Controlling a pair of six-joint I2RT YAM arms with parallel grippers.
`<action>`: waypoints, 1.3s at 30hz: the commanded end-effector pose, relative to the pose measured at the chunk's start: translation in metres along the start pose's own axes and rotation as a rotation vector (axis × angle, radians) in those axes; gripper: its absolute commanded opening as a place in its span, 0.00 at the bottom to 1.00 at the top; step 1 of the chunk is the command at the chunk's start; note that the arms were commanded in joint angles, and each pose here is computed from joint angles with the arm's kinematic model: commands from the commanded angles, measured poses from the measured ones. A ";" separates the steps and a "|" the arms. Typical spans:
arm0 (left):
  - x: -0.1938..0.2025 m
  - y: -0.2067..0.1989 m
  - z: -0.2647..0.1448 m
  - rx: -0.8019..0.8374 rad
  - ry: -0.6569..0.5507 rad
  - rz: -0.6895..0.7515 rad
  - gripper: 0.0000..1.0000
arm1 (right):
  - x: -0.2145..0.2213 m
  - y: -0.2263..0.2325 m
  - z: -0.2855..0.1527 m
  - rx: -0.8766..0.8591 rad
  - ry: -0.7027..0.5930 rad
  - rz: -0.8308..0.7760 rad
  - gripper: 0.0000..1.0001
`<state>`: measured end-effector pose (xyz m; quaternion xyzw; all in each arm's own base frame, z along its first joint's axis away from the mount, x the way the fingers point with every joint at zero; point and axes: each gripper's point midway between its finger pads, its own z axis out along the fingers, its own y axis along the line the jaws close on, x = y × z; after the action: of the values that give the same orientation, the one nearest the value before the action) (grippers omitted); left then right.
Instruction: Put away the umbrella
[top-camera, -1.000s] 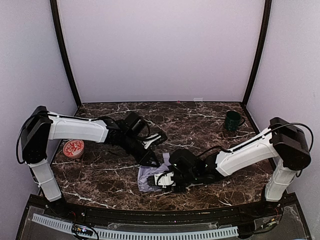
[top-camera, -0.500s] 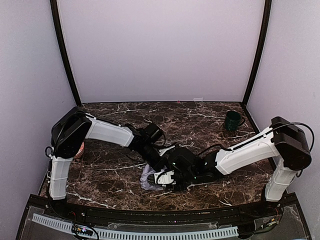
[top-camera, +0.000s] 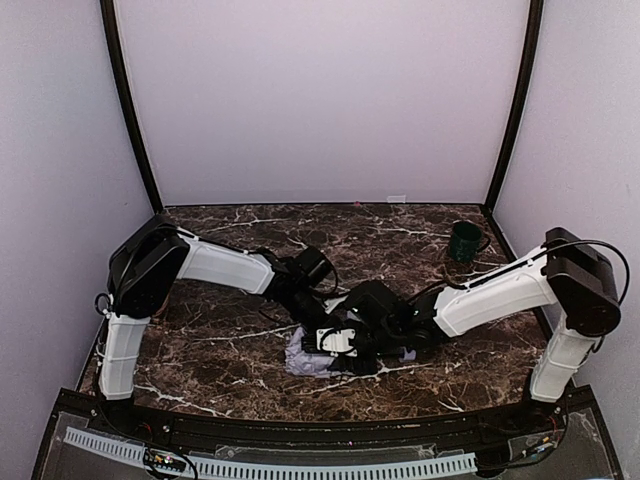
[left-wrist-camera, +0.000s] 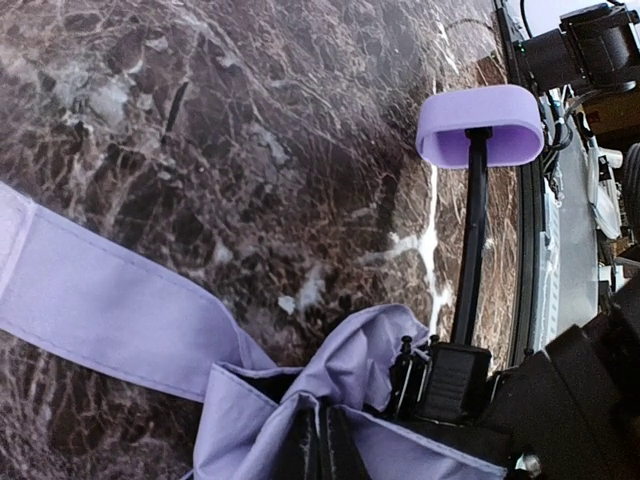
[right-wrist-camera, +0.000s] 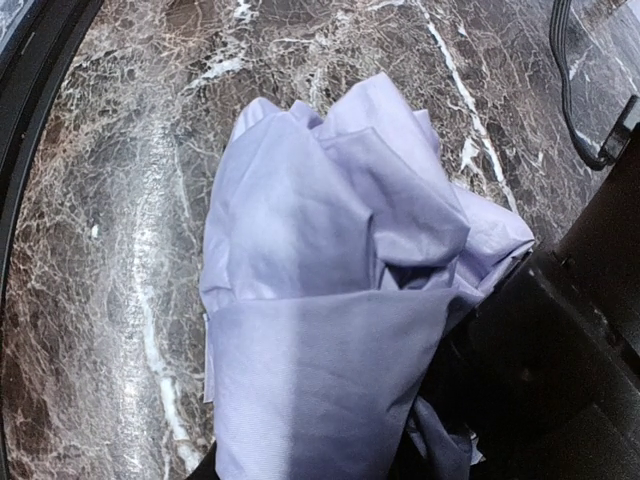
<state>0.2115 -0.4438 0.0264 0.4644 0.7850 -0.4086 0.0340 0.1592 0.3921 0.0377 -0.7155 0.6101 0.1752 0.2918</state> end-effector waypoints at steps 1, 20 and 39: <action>-0.029 0.005 0.003 -0.047 -0.084 0.094 0.03 | 0.017 0.027 0.015 -0.143 0.000 0.130 0.00; -0.151 0.061 -0.244 -0.631 -0.458 0.253 0.65 | 0.063 0.050 0.030 -0.317 0.134 0.584 0.00; 0.058 -0.099 -0.133 -0.678 -0.241 1.180 0.82 | 0.095 0.061 0.035 -0.561 0.320 0.811 0.00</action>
<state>0.1234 -0.3286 0.1507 0.6995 0.5325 -0.2164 0.4246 0.1643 0.4140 0.0282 -0.5387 0.7171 0.4327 0.0914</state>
